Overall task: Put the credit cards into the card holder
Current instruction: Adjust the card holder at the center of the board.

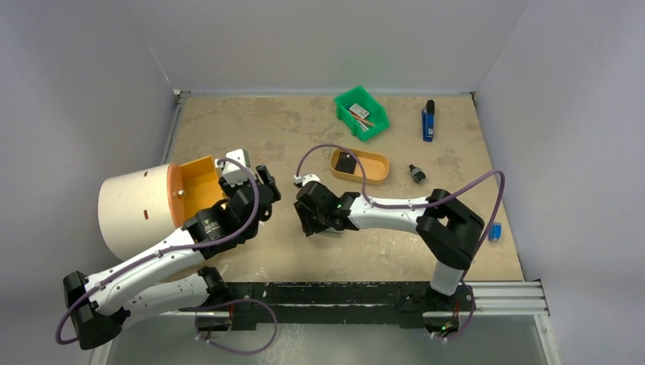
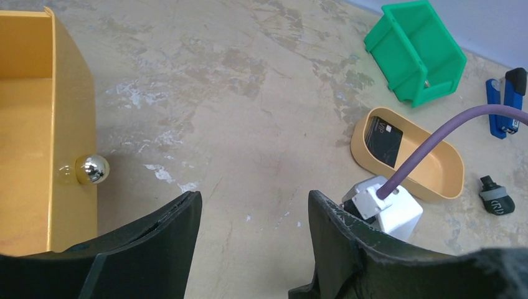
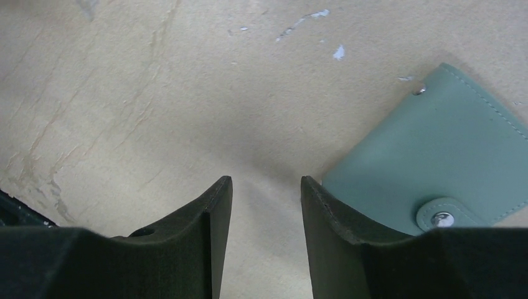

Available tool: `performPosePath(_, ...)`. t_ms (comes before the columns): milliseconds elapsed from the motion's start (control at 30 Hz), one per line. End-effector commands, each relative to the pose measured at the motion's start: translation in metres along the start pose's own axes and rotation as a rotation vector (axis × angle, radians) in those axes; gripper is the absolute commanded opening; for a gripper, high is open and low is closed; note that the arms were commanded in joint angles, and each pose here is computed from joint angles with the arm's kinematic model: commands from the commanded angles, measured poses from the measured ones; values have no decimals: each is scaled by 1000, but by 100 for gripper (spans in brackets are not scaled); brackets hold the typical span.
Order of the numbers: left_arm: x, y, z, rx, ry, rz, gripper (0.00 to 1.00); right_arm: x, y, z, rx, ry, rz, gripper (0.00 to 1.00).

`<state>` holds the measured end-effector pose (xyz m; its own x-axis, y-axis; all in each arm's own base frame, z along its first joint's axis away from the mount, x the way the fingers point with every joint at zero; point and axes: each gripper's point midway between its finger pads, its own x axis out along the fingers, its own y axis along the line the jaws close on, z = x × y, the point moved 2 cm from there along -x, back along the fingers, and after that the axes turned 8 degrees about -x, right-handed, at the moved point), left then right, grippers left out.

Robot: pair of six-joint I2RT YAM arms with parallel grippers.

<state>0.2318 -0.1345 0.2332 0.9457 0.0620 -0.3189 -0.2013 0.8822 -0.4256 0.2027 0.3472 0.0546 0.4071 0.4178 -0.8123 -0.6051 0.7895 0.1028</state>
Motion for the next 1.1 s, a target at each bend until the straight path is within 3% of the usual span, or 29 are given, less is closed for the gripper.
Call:
performPosePath(0, 0, -6, 5, -30, -16, -4, 63, 0, -15, 0, 72, 11, -55, 47)
performPosePath(667, 6, -8, -11, -17, 21, -8, 62, -18, -73, -13, 185, 10, -162, 49)
performPosePath(1067, 6, -12, -13, -16, 33, -22, 62, -26, -77, -5, 194, -28, -147, 53)
